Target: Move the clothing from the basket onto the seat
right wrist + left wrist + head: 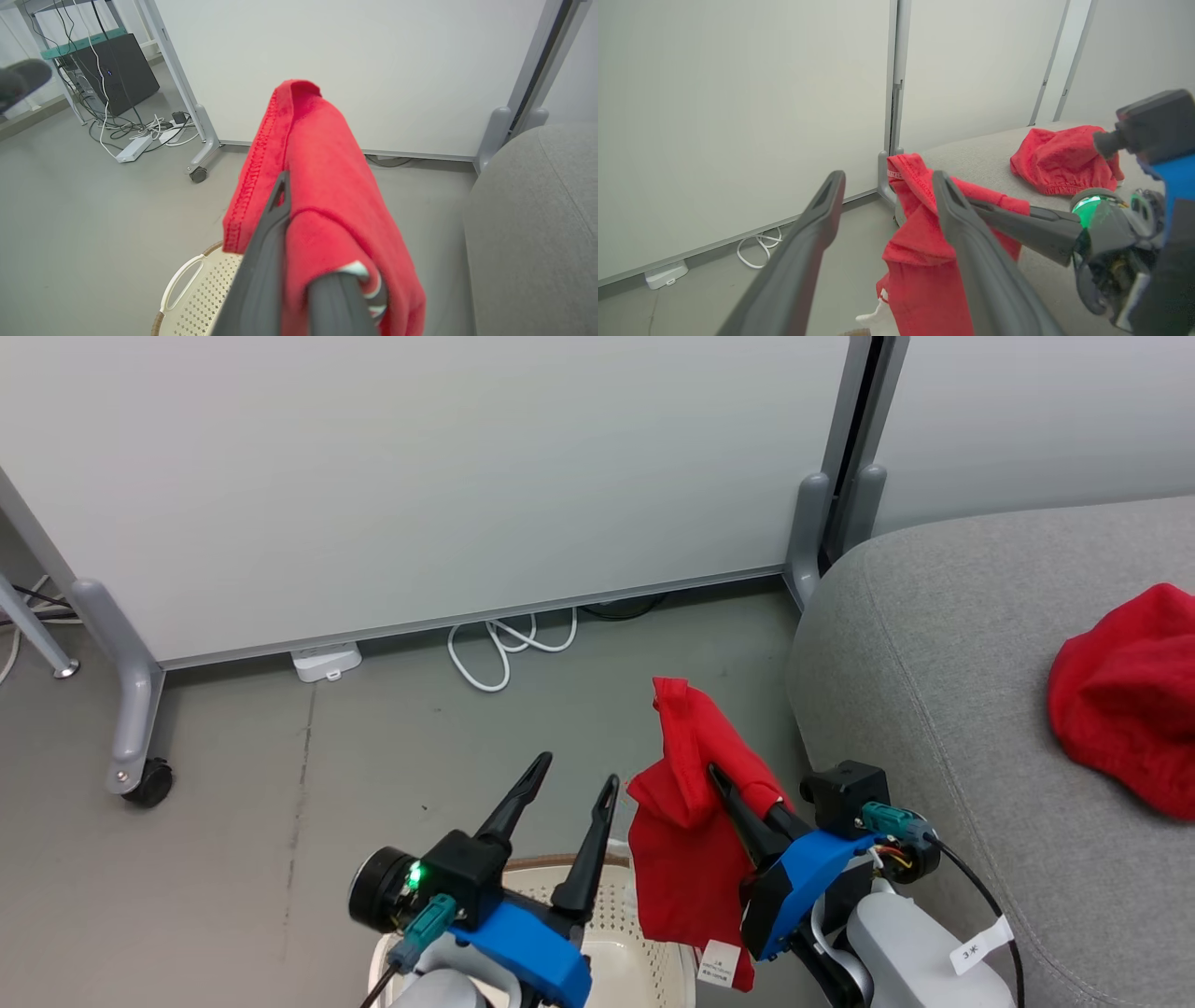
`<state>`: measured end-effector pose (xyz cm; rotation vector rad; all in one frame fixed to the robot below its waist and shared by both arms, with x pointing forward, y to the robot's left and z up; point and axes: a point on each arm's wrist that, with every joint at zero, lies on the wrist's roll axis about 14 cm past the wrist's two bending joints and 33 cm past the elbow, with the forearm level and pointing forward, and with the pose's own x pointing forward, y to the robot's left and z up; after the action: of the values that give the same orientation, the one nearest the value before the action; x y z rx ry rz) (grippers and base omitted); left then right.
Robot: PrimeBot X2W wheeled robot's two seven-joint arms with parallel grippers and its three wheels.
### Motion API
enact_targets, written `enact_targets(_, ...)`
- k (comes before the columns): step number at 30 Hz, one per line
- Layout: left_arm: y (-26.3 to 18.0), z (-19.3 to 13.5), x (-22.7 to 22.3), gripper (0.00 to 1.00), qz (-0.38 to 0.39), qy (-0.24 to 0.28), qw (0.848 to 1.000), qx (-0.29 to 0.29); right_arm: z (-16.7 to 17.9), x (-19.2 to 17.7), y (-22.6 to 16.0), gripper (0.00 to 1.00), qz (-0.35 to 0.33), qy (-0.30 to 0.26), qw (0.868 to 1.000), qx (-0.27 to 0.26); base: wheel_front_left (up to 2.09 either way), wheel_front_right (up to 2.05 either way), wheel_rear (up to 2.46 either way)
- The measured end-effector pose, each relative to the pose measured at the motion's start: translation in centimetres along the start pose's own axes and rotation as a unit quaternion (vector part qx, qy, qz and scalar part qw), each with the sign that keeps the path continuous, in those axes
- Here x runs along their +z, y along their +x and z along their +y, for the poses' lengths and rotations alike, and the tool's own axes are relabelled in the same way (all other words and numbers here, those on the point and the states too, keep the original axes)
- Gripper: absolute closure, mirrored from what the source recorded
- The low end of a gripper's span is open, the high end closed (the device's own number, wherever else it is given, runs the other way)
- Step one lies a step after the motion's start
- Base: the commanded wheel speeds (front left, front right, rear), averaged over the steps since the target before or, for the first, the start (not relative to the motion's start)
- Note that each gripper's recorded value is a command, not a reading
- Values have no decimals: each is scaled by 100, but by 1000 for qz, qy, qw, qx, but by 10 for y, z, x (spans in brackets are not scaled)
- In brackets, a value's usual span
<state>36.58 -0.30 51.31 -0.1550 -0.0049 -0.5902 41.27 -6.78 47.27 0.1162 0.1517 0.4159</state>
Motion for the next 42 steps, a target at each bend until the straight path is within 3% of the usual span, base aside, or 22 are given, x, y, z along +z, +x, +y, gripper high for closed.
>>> enact_targets(9,-22,24,-30,0,34,-13,998,47,-10,4,-6,100,-6,-1,1000,-13,0,0,0)
enact_targets(19,-22,29,-34,0,34,-10,998,52,-13,5,-9,100,-7,-1,1000,-18,0,0,0)
enact_targets(29,-10,15,-35,0,34,-9,999,24,-28,9,-20,100,-14,0,999,-43,0,0,0)
enact_targets(42,19,-28,-43,0,43,-10,997,-57,-72,8,-58,100,-20,6,993,-119,0,0,0)
